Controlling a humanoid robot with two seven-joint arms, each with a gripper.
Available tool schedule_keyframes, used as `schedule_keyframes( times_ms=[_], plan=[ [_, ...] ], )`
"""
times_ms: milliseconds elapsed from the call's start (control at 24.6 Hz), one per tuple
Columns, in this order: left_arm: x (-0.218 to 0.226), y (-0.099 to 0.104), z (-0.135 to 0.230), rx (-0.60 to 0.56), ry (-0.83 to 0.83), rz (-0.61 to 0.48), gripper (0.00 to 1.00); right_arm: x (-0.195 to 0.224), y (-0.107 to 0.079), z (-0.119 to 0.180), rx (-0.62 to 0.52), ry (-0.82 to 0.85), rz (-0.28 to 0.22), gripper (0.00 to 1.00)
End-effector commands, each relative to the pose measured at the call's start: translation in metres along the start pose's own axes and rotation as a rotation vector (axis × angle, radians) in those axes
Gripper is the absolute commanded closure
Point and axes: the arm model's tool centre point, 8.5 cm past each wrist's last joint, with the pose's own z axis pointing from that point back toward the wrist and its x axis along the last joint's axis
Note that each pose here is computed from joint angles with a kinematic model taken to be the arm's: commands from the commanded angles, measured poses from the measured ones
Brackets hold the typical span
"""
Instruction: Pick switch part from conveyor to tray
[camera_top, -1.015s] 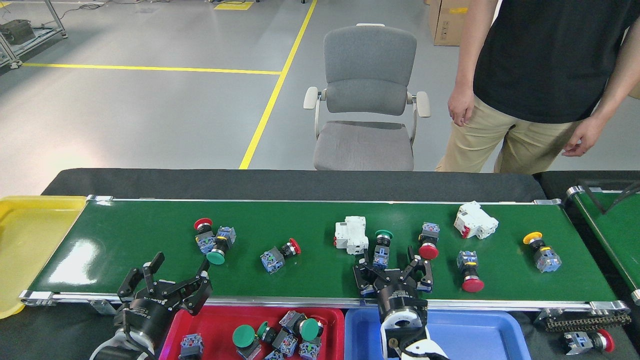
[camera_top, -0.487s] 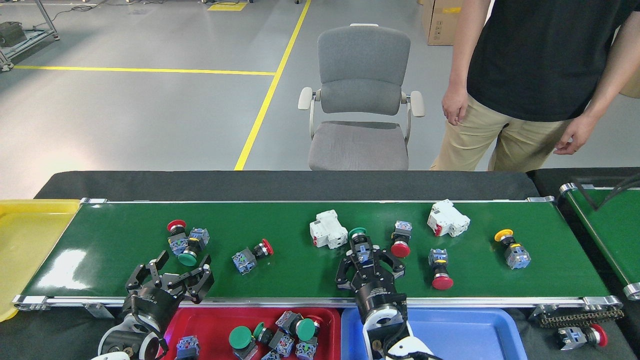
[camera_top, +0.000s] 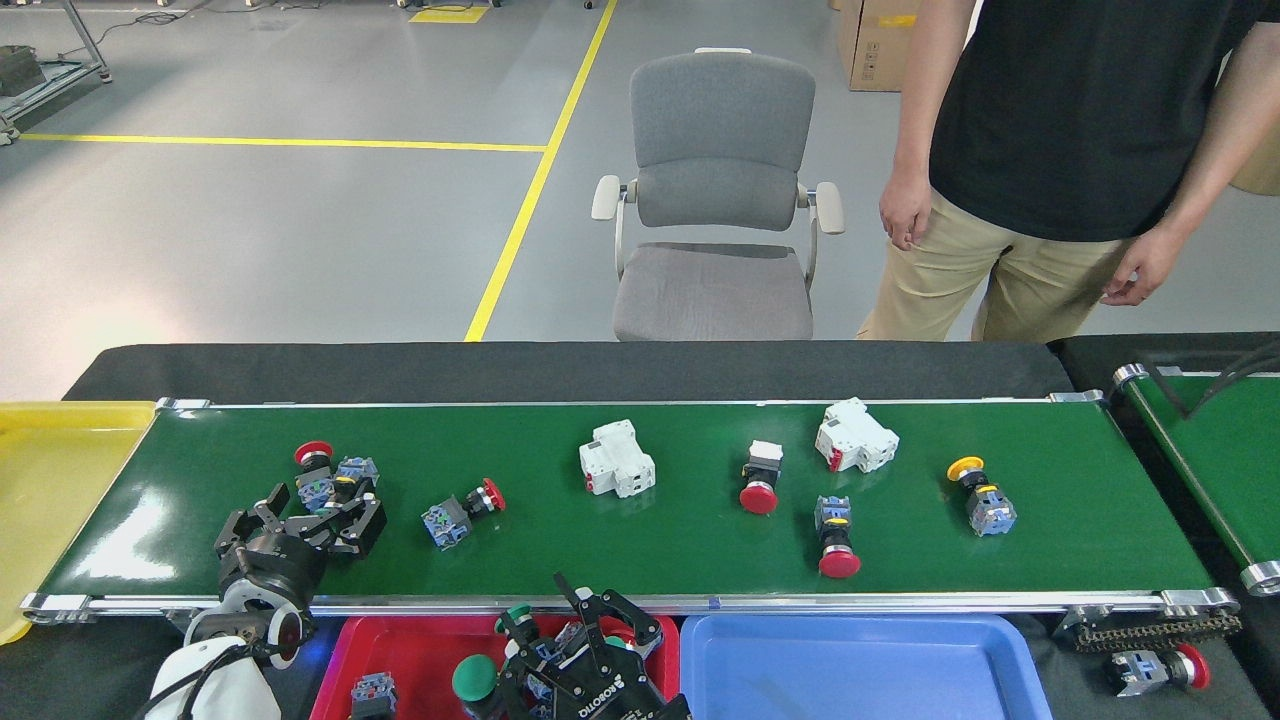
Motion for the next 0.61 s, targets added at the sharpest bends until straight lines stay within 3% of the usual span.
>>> schedule_keyframes(
  times_ms=[0,81,162,284,406,487,568],
  plan=[
    [-0.015,0.008,-0.003,0.020,0.056,-0.008,0.00,-0.010,-0.019,-0.004,-0.074,0.035,-0.012,0.00],
    [-0.023,0.002,-0.002,0.020,0.098,-0.002,0.01,-0.043,-0.026,0.000,-0.140,0.132,-0.027,0.00],
    [-0.036,-0.005,-0.001,0.030,0.170,0.004,0.04,-0.072,-0.013,0.018,-0.136,0.266,-0.069,0.00],
    [-0.045,-0.006,0.001,0.044,0.214,0.001,0.12,-0.108,0.011,0.048,-0.083,0.450,-0.095,0.00],
    [-0.044,-0.006,0.002,0.051,0.201,0.016,0.33,-0.134,0.034,0.080,-0.040,0.592,-0.090,0.00],
    [-0.038,-0.008,0.002,0.054,0.161,0.044,0.53,-0.144,0.042,0.092,-0.019,0.636,-0.089,0.00],
    [-0.029,-0.002,0.003,0.079,0.098,0.073,0.63,-0.145,0.041,0.090,-0.020,0.637,-0.090,0.00]
  ],
)
